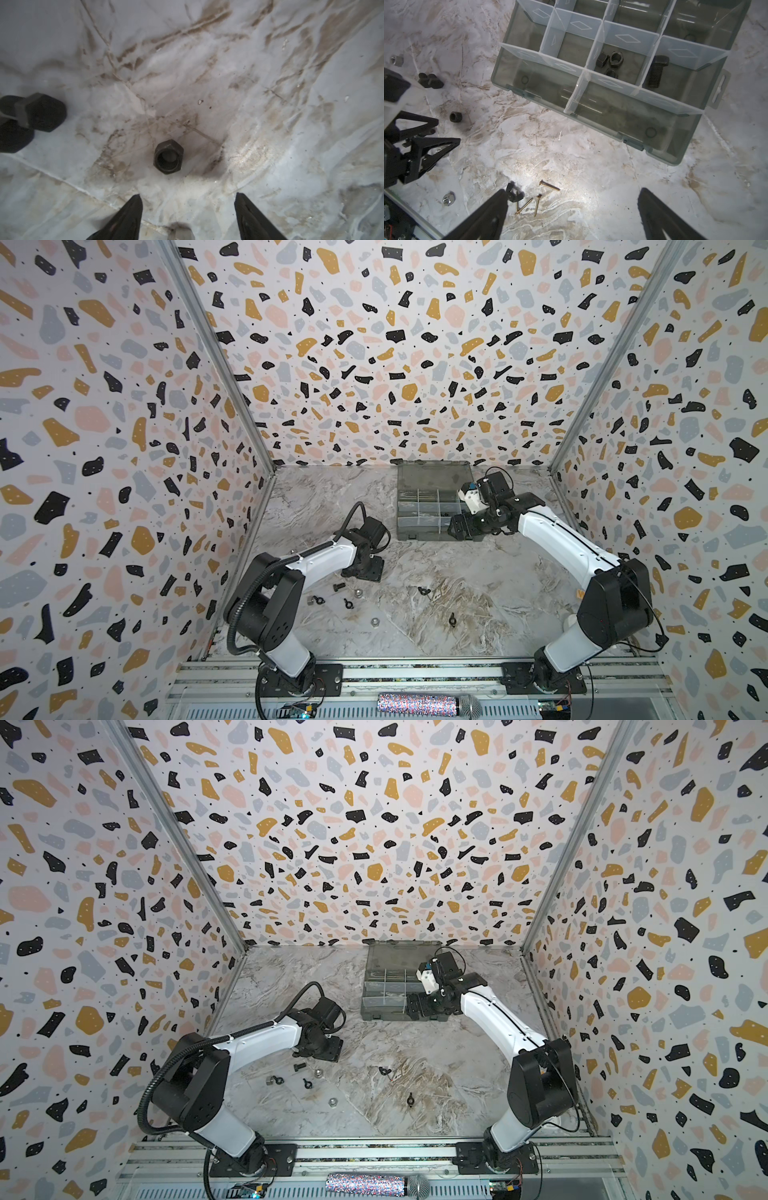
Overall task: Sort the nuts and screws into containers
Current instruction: 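Lower the left gripper onto a black hex nut while the right arm withdraws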
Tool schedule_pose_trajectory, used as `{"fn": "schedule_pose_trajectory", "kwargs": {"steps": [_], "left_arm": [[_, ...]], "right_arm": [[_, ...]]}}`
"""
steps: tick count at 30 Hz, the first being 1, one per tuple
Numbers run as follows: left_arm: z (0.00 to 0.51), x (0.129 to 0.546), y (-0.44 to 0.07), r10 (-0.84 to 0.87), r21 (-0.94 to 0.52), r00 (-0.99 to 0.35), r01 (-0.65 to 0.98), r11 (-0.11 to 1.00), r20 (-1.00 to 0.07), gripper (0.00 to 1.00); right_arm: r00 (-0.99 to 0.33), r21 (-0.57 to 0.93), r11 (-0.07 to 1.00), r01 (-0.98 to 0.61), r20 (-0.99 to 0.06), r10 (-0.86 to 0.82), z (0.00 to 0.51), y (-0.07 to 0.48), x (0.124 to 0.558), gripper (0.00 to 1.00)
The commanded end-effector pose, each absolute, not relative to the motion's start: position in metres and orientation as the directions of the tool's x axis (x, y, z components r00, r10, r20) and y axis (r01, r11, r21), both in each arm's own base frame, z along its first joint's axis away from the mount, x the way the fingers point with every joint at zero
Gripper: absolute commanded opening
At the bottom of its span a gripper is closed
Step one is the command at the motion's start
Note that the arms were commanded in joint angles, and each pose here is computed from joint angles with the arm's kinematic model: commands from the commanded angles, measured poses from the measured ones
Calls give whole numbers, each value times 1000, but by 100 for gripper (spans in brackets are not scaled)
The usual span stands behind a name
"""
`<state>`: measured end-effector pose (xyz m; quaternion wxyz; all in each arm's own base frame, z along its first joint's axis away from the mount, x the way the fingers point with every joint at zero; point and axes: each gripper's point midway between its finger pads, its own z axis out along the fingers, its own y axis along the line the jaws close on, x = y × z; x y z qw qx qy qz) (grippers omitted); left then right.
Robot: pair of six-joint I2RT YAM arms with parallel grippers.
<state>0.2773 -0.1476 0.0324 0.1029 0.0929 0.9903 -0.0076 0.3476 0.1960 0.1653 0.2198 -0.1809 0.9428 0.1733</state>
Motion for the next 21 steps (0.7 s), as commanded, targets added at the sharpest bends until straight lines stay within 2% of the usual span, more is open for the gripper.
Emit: {"fn": "schedule_pose_trajectory", "kwargs": {"steps": [1,5,8,16,21], "left_arm": [[32,287,-143,156,24,-961,155,988,-227,70],[26,295,-139,142,28,-964,140,990,-223,67],[21,300,-136,132,27,-967,129,991,-216,59],[20,310,-130,137,35,-968,133,991,-210,55],[14,301,-130,140,17,-975,139,990,-174,50]], "right_arm": [[-836,260,870,-419,-484,-258,173,197,342,99],[-834,257,871,-418,-489,-256,176,196,342,99],[-834,255,872,-418,-489,-257,176,196,342,99],[-839,249,877,-410,-479,-256,174,195,345,99],[-844,245,880,-406,-471,-258,173,196,348,99]]}}
